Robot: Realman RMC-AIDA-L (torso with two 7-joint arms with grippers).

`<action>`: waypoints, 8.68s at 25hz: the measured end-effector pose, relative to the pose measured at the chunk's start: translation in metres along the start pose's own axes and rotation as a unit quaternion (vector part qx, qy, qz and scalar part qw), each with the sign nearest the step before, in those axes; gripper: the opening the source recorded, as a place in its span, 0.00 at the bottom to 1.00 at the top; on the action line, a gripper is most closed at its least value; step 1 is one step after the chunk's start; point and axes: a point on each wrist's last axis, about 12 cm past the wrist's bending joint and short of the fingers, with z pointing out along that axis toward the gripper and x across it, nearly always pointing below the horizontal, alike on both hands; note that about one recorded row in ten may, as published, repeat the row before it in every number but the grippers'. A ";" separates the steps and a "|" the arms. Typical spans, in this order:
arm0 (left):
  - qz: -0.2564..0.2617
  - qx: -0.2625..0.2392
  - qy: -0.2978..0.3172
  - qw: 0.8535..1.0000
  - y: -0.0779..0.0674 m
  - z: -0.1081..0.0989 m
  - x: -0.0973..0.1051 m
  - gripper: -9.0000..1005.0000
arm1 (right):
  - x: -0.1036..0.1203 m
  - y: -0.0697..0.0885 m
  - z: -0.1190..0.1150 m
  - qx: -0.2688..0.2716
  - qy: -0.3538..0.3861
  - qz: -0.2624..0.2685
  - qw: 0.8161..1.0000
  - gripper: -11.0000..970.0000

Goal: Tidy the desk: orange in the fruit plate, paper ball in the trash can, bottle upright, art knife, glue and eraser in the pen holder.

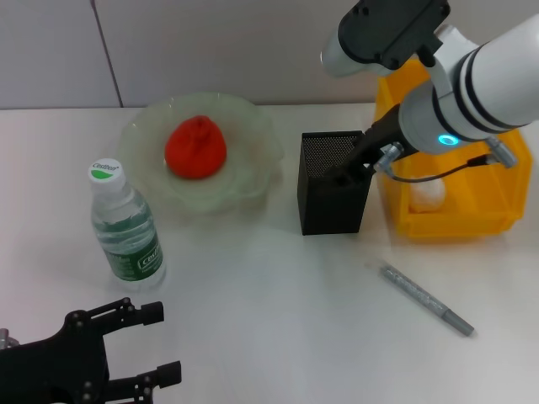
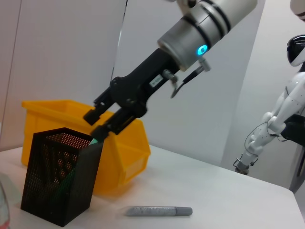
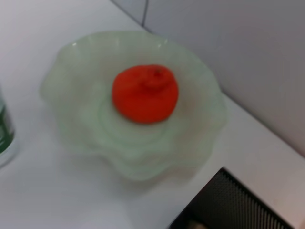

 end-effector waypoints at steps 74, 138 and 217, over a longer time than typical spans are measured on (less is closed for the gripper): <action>0.007 0.006 -0.006 1.000 0.006 0.008 -0.007 0.81 | 0.074 0.000 0.065 -0.062 0.184 0.075 0.978 0.32; 0.010 0.003 -0.011 1.000 0.010 0.009 -0.012 0.81 | 0.069 -0.070 0.022 -0.123 -0.376 0.038 0.918 0.16; -0.026 0.100 0.056 0.993 0.018 0.002 -0.031 0.81 | 0.207 -0.007 0.008 -0.338 -0.315 -0.013 0.887 0.70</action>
